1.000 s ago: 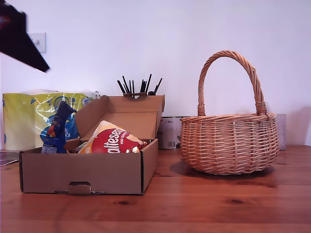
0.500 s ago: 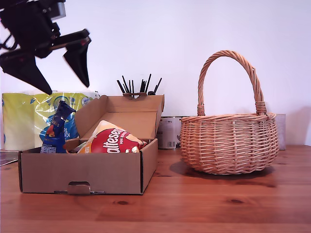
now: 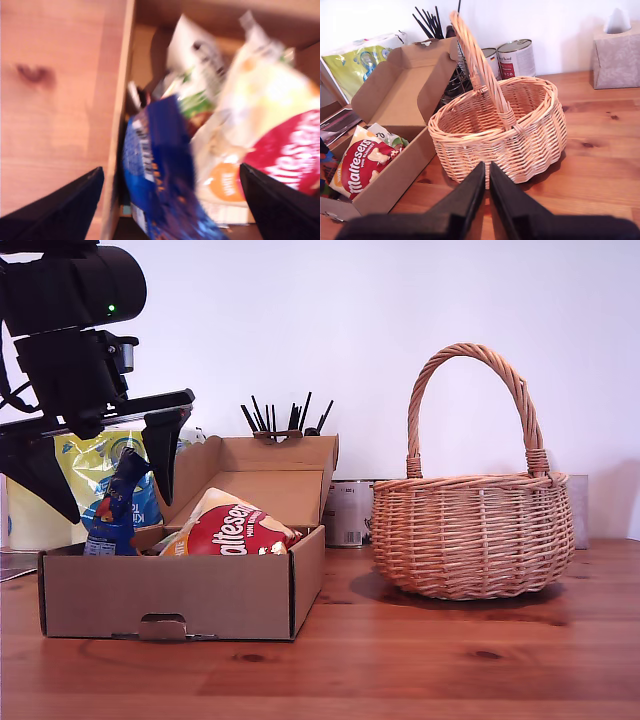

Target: Move the bags of Easter eggs from the cardboard box on the left into the woven basket on the right side.

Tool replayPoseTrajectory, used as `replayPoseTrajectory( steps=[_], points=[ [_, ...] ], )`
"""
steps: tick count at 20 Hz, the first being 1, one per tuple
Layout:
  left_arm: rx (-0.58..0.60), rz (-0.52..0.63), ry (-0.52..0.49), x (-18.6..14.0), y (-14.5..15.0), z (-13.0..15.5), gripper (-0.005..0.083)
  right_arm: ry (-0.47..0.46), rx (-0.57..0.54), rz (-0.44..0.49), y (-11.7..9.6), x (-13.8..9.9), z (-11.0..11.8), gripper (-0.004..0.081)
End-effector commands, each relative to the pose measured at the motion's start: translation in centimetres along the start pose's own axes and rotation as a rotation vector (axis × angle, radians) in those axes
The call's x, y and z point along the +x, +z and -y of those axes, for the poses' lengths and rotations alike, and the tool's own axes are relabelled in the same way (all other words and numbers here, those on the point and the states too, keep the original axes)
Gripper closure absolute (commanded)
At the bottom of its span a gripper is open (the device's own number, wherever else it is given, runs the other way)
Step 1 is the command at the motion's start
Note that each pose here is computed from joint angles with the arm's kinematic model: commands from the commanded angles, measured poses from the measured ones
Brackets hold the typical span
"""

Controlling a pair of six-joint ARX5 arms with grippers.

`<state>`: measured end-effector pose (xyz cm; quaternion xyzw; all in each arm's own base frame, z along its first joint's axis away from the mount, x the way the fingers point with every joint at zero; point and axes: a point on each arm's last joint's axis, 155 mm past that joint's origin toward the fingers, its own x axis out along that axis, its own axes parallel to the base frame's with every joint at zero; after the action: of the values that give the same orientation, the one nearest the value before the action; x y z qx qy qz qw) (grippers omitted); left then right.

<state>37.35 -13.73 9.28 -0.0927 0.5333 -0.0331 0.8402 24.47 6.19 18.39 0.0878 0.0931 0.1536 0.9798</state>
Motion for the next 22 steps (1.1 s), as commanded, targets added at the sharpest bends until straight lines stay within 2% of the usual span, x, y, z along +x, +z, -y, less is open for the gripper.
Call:
replayPoseTrajectory(
  steps=[1,2,5,6,11,14,18,22],
  points=[
    [-0.002,-0.021,0.013,0.6,-0.7,-0.2,0.0040,0.012,-0.007,0.022,0.9,-0.1,-0.4,0.0783],
    [-0.002,-0.021,0.013,0.6,-0.7,-0.2,0.0112,0.011,-0.007,0.022,0.9,-0.1,-0.4,0.0783],
    [-0.002,-0.043,-0.027,0.6,-1.1,0.5,0.0460,0.011,-0.007,0.023,0.9,-0.1,-0.4,0.0783],
    [-0.003,-0.056,-0.056,0.5,-1.4,1.0,0.0516,0.011,-0.007,0.023,0.9,-0.1,-0.4,0.0782],
    [-0.004,-0.105,-0.055,0.4,-2.5,0.9,0.0651,0.013,-0.009,0.030,1.1,-0.1,-0.4,0.0783],
    [0.004,-0.101,-0.057,0.4,-2.4,0.9,0.0800,0.013,-0.009,0.031,1.1,-0.1,-0.4,0.0782],
    [0.054,-0.077,-0.068,-0.4,-1.2,1.4,0.0796,0.013,-0.009,0.031,1.1,-0.1,-0.4,0.0782],
    [0.129,-0.052,-0.066,-3.5,1.1,2.2,0.0796,0.013,-0.010,0.033,1.2,-0.1,-0.4,0.0782]
  ],
)
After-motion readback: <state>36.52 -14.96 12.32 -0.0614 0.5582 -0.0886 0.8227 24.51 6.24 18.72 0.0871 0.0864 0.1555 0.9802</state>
